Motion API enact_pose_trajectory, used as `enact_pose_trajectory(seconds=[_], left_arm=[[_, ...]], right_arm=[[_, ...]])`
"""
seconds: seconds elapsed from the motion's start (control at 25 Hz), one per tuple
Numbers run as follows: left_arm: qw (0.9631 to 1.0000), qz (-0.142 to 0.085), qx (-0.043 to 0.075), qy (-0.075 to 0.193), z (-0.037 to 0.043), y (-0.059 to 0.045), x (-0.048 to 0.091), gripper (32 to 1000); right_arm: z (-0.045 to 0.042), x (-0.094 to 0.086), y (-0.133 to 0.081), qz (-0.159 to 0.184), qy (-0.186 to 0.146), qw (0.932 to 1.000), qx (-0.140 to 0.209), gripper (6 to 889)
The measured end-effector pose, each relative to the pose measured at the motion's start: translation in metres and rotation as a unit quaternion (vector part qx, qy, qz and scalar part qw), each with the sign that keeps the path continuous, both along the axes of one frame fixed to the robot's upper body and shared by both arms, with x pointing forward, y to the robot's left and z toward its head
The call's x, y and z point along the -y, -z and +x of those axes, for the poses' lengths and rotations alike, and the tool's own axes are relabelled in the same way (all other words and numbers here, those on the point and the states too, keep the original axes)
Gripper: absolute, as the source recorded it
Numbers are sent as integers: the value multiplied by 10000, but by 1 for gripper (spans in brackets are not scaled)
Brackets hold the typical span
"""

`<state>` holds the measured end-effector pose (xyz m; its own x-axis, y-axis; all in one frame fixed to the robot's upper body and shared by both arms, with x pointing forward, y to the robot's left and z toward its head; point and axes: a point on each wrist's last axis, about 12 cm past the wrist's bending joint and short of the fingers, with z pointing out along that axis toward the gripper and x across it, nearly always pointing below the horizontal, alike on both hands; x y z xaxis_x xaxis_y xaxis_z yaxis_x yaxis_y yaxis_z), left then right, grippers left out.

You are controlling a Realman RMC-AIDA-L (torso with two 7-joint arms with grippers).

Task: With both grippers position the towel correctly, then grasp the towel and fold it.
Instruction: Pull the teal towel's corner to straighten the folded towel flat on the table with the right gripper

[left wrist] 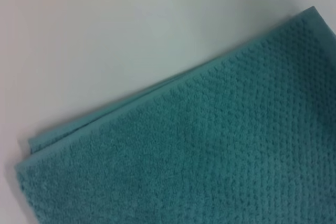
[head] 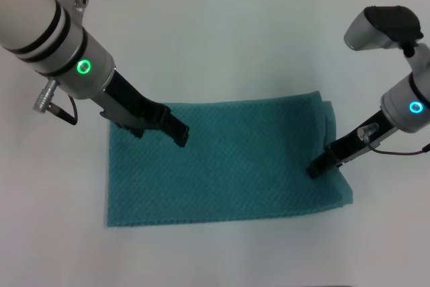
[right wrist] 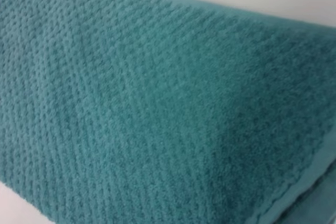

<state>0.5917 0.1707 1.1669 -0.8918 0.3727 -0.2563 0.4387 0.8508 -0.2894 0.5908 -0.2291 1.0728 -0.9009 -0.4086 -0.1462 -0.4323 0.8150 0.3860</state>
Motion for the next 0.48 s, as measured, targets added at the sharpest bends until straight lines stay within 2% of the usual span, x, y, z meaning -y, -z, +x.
enact_pose_trajectory(seconds=[0.48], left_arm=[[10000,7,-10,-12,0,6,-10,869]], right_arm=[[9,104,-73,-93,197,9998,12,719]])
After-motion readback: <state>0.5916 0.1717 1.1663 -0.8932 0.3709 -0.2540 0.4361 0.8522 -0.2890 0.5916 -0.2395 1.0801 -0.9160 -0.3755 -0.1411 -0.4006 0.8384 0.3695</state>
